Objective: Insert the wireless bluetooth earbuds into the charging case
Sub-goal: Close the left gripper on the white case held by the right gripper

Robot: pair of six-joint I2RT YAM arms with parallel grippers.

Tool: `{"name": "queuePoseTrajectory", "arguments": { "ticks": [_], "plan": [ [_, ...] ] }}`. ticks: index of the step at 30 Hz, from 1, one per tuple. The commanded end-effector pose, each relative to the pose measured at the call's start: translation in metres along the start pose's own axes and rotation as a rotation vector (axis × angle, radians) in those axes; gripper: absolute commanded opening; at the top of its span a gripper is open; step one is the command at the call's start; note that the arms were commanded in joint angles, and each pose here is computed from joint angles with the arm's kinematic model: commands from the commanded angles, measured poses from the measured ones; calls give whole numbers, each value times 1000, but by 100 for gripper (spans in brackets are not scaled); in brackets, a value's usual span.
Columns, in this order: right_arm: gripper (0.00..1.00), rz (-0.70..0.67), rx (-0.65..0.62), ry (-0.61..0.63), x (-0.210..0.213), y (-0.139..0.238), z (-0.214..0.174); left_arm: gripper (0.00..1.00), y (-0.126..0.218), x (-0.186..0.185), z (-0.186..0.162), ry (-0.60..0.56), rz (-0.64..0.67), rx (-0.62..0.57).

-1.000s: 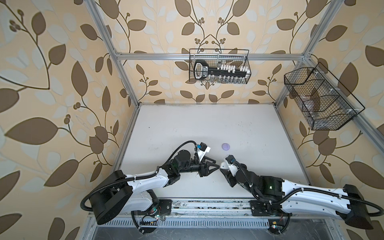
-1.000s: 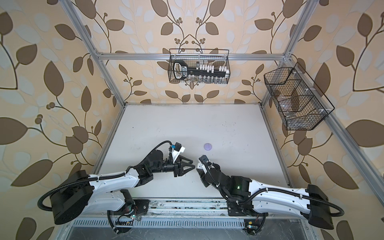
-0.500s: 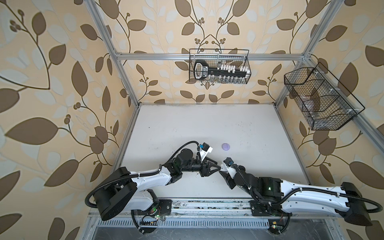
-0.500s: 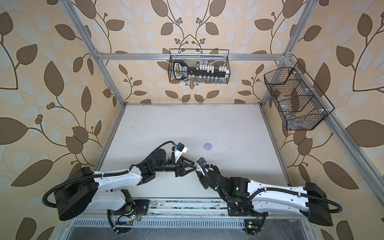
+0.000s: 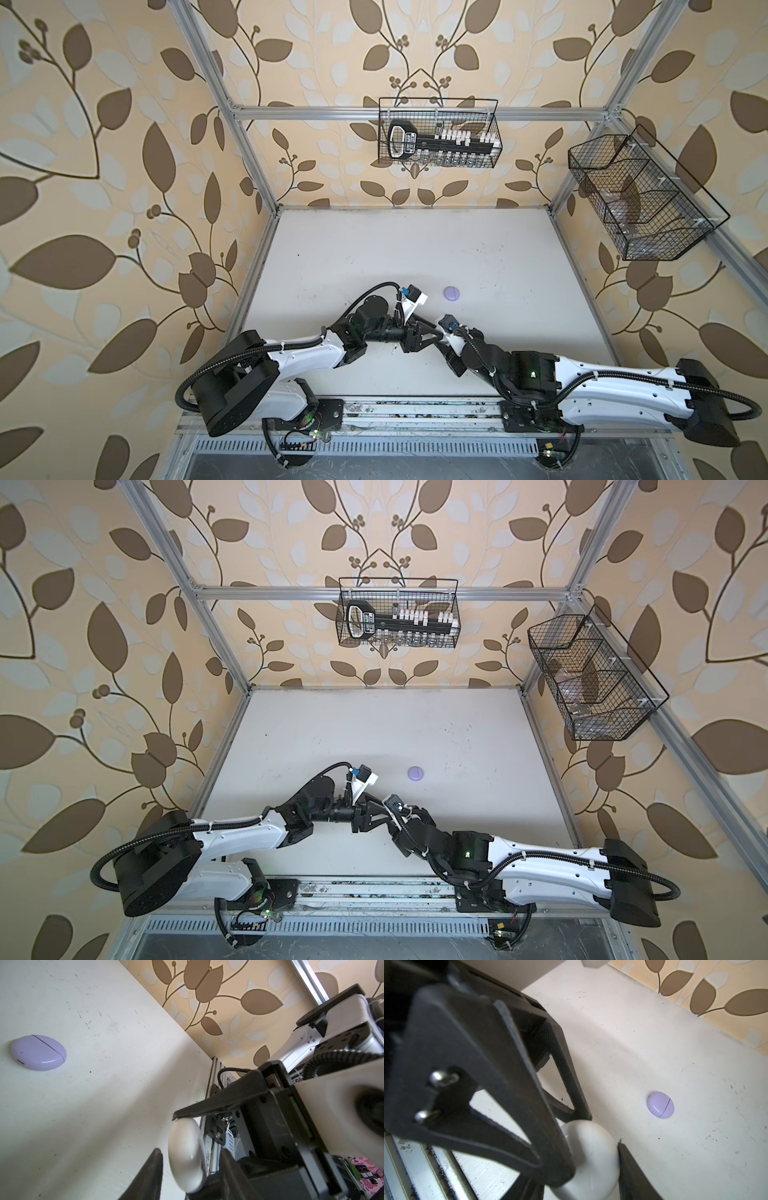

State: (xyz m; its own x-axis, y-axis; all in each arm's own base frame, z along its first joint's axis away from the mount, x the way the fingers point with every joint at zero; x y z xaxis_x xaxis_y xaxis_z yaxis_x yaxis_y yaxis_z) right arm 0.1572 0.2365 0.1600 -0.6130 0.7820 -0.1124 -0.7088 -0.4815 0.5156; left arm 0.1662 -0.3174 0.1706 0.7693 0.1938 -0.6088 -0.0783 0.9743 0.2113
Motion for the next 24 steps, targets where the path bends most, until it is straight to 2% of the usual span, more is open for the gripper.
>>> {"name": "queuePoseTrajectory", "arguments": {
  "ticks": [1,8,21,24],
  "plan": [
    [24,5,-51,5,3,3,20,40,-4,-18,12,-31,-74,-14],
    [24,-13,-66,31,2,0,30,36,-5,-21,9,-28,-91,3],
    [24,-32,-79,50,-4,-4,35,36,-10,-25,6,-11,-138,25],
    [24,-44,-85,46,-7,-5,36,32,-12,-26,5,-2,-158,28]
  ]
}}
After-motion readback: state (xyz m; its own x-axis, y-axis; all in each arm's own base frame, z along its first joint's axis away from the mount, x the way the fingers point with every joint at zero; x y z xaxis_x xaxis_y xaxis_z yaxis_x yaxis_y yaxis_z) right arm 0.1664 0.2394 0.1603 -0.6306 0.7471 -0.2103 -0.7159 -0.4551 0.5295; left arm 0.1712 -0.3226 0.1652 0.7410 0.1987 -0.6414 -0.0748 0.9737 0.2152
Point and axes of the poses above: each gripper's point midway between its finger pads, its own y axis back along the fingers, its own x axis along the line the jaws close on, z = x × y, the point moved 2 cm from there along y, back along the fingers, and after that the axes turned 3 degrees about -y, right-handed, at the moved point
